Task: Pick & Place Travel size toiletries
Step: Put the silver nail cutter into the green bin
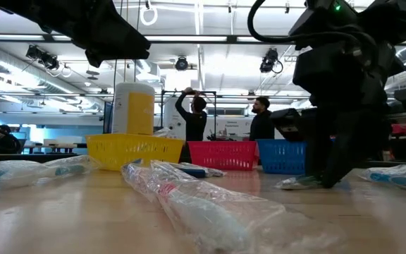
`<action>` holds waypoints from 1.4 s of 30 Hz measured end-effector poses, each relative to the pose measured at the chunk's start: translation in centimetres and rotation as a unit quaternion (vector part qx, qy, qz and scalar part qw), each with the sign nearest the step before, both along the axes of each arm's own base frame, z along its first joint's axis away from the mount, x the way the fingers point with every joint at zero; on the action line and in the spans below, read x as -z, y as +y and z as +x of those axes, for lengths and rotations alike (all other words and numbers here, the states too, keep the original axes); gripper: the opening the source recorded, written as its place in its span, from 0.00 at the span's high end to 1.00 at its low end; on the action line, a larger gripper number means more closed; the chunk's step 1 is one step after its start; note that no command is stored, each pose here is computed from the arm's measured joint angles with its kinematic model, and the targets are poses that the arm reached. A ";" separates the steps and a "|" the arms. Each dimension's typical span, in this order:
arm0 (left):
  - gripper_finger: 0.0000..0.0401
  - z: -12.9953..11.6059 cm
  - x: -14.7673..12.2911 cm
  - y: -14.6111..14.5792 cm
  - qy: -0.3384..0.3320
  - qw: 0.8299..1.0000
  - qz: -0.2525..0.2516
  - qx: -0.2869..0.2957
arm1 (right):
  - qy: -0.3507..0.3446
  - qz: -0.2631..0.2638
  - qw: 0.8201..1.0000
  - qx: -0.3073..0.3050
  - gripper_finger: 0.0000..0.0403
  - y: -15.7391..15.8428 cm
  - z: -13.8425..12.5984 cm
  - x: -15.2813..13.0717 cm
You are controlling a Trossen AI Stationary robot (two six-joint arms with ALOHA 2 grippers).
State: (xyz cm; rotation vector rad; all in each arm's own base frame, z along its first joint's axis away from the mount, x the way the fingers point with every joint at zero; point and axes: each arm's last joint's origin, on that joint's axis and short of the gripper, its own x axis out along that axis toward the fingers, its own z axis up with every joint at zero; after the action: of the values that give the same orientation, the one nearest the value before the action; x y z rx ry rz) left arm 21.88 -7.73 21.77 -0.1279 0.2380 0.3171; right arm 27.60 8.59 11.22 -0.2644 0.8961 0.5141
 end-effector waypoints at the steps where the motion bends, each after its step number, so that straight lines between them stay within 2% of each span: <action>1: 0.61 0.0 0.0 0.0 0.001 1.000 -0.002 0.005 | 0.004 0.003 1.000 0.005 0.81 0.0 -0.1 -0.2; 5: 0.61 0.0 0.0 -0.1 0.002 1.000 -0.005 0.015 | -0.012 0.038 0.998 0.040 0.82 0.1 0.2 -2.9; 9: 0.61 0.0 0.0 -0.1 0.002 1.000 -0.005 0.016 | 0.019 0.063 0.995 0.076 0.83 0.3 -0.7 -5.3; 13: 0.61 0.0 0.0 -0.1 0.002 1.000 -0.005 0.016 | 0.037 0.100 0.988 0.108 0.84 1.0 -2.1 -9.3; 16: 0.61 0.0 0.0 -0.1 0.003 1.000 -0.005 0.016 | 0.093 0.135 0.973 0.162 0.84 1.4 -4.0 -11.1; 18: 0.61 0.0 0.0 -0.1 0.002 1.000 -0.005 0.016 | 0.140 0.175 0.954 0.200 0.84 1.8 -5.3 -12.1; 24: 0.61 0.0 0.0 -0.1 0.004 1.000 0.001 0.018 | 0.327 0.225 0.870 0.292 0.84 3.8 -9.1 -12.2; 27: 0.61 0.0 0.0 -0.1 0.005 1.000 0.003 0.019 | 0.378 0.216 0.842 0.318 0.84 4.9 -10.4 -12.0; 29: 0.61 0.0 0.0 -0.1 0.005 1.000 0.003 0.019 | 0.390 0.209 0.835 0.327 0.84 5.5 -11.0 -11.9; 37: 0.61 0.0 0.0 -0.1 0.005 1.000 0.003 0.020 | 0.339 0.166 0.843 0.382 0.83 6.6 -12.6 -10.8; 40: 0.61 0.0 0.0 -0.1 0.004 1.000 -0.001 0.019 | 0.342 0.155 0.832 0.409 0.83 6.3 -13.1 -9.3; 42: 0.61 0.0 0.0 -0.1 0.004 1.000 -0.001 0.019 | 0.356 0.137 0.817 0.433 0.83 5.8 -13.8 -8.0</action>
State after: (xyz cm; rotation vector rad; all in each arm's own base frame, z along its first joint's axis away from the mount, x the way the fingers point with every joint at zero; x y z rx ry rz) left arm 21.91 -7.83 21.76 -0.1244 0.2476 0.2792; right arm 13.85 14.38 19.21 0.6455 1.5216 -0.1573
